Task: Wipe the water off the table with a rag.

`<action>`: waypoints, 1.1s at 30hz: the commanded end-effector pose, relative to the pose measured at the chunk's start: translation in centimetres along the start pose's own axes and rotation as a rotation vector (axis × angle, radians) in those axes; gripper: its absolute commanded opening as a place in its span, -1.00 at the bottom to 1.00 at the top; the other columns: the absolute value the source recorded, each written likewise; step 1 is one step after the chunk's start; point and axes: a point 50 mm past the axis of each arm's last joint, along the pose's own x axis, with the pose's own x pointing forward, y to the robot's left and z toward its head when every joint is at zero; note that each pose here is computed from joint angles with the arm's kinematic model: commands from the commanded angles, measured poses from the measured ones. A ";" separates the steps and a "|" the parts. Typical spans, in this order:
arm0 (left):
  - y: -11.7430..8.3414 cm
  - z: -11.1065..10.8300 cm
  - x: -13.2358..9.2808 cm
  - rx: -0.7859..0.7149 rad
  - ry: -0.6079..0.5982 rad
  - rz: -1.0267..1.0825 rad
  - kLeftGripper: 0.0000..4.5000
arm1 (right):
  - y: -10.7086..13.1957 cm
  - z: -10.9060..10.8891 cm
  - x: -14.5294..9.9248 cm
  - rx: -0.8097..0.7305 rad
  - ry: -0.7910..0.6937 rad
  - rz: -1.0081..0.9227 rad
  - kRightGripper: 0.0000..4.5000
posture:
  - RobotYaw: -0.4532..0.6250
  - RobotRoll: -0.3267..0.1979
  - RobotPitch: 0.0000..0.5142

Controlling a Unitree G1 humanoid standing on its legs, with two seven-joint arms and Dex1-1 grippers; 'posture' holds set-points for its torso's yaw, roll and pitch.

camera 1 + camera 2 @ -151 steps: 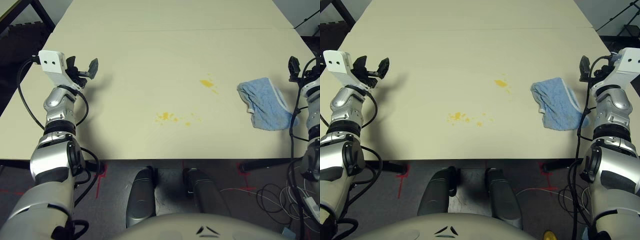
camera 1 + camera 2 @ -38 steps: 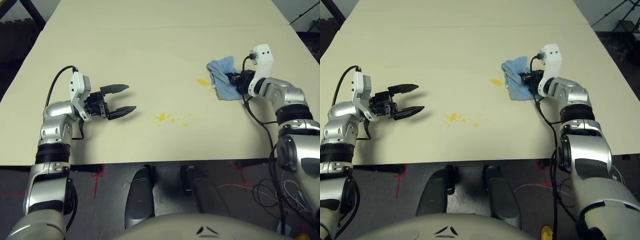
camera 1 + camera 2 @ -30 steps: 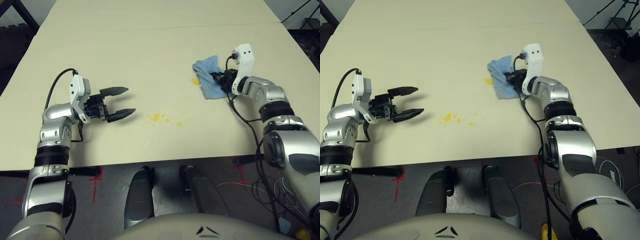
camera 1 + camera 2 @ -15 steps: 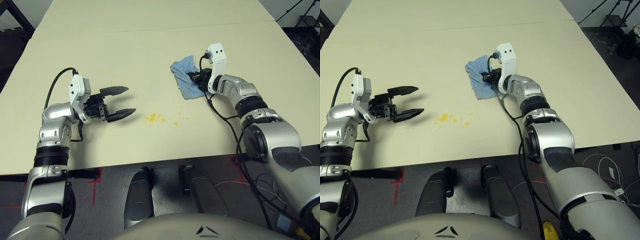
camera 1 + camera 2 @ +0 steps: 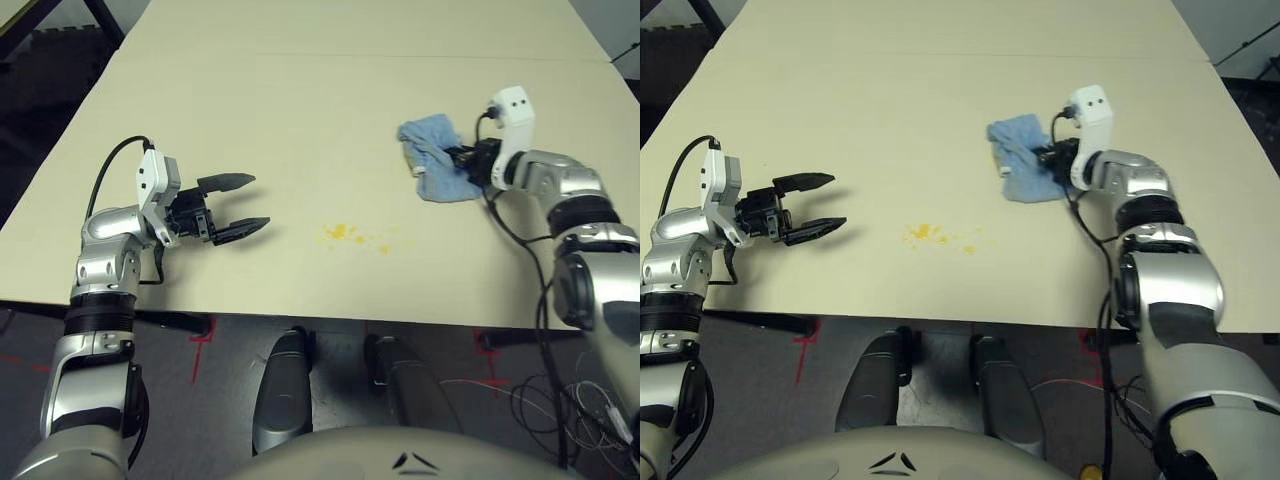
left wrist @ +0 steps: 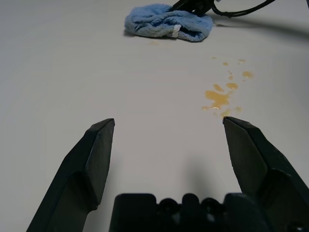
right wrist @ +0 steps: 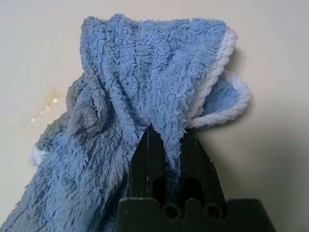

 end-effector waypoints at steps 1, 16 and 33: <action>0.0 -0.4 -0.3 -0.005 0.026 -0.012 1.00 | -0.7 -0.2 -1.5 -0.009 0.045 0.004 -0.98 | 0.15 0.25 -0.10; -0.4 -0.8 -0.6 -0.011 0.044 -0.034 1.00 | 6.3 2.9 -4.9 0.137 -0.018 0.445 -0.98 | 0.14 0.25 -0.06; -0.6 -0.8 -0.8 -0.014 0.055 -0.041 1.00 | 10.8 -4.7 -2.6 0.225 0.166 0.447 -0.98 | 0.17 0.25 -0.07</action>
